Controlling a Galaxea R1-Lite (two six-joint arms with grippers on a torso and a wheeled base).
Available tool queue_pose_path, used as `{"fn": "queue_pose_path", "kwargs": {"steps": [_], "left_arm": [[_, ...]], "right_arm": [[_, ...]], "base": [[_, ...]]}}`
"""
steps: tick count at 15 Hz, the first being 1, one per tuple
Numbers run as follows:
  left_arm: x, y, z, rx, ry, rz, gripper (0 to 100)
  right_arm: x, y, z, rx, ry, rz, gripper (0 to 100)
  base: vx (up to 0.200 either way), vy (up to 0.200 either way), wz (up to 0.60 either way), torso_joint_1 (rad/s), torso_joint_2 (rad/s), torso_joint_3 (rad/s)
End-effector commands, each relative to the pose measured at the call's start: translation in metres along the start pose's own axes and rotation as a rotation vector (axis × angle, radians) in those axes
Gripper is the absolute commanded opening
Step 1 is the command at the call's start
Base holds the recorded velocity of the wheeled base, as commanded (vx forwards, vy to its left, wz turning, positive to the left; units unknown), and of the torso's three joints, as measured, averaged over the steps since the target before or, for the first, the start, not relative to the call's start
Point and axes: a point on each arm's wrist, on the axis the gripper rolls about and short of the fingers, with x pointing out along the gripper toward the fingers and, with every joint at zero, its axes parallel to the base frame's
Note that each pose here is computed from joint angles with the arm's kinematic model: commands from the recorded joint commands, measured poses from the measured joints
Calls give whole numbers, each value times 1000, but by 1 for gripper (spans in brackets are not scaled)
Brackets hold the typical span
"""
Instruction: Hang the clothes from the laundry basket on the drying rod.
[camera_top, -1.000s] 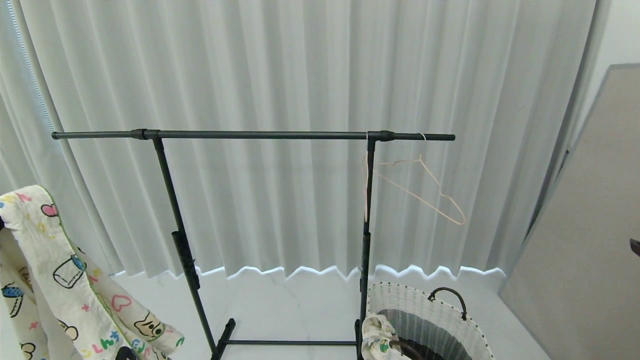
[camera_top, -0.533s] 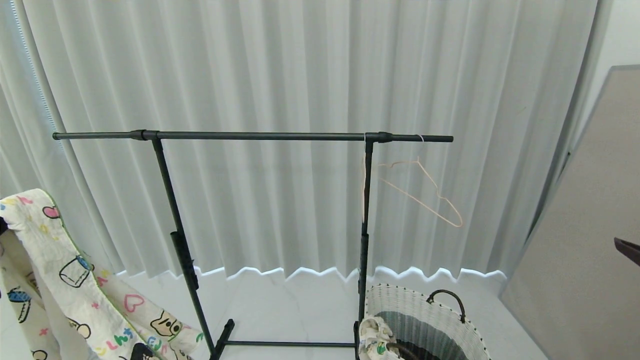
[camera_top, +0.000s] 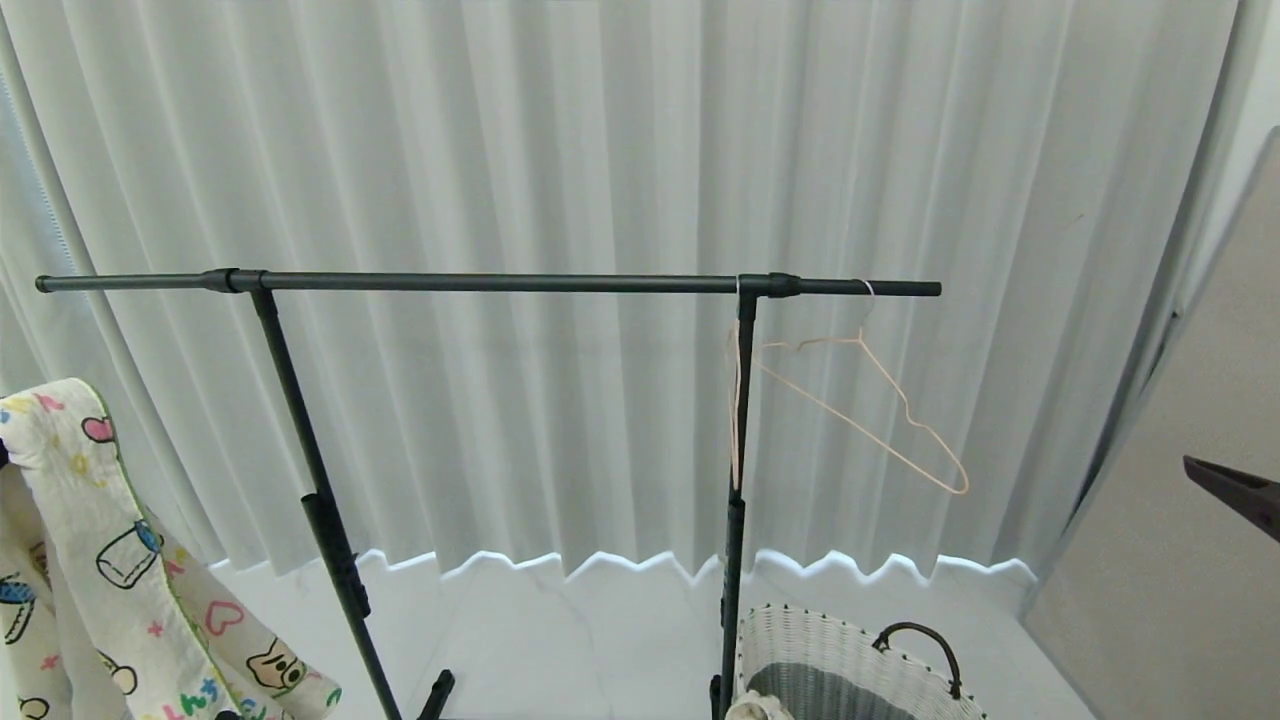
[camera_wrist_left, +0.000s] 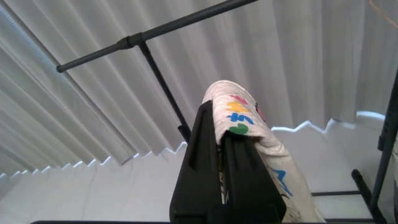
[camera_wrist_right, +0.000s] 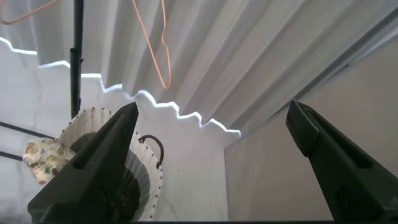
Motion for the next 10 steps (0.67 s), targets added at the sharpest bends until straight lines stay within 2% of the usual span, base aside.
{"fn": "queue_pose_path", "kwargs": {"steps": [1,5,10], "left_arm": [[0,0,1,1,-1,1,0],[0,0,0,-1,-3,0,0],[-5,2,1,-10,-20,7,0]], "right_arm": [[7,1,-1,0,24,10,100],[22,2,-4,6,64,33,100],[64,6,-6,21,74,158,100]], "base": [[200,0,0,2,-2,7],[200,0,0,2,4,4],[0,0,0,0,0,0]]}}
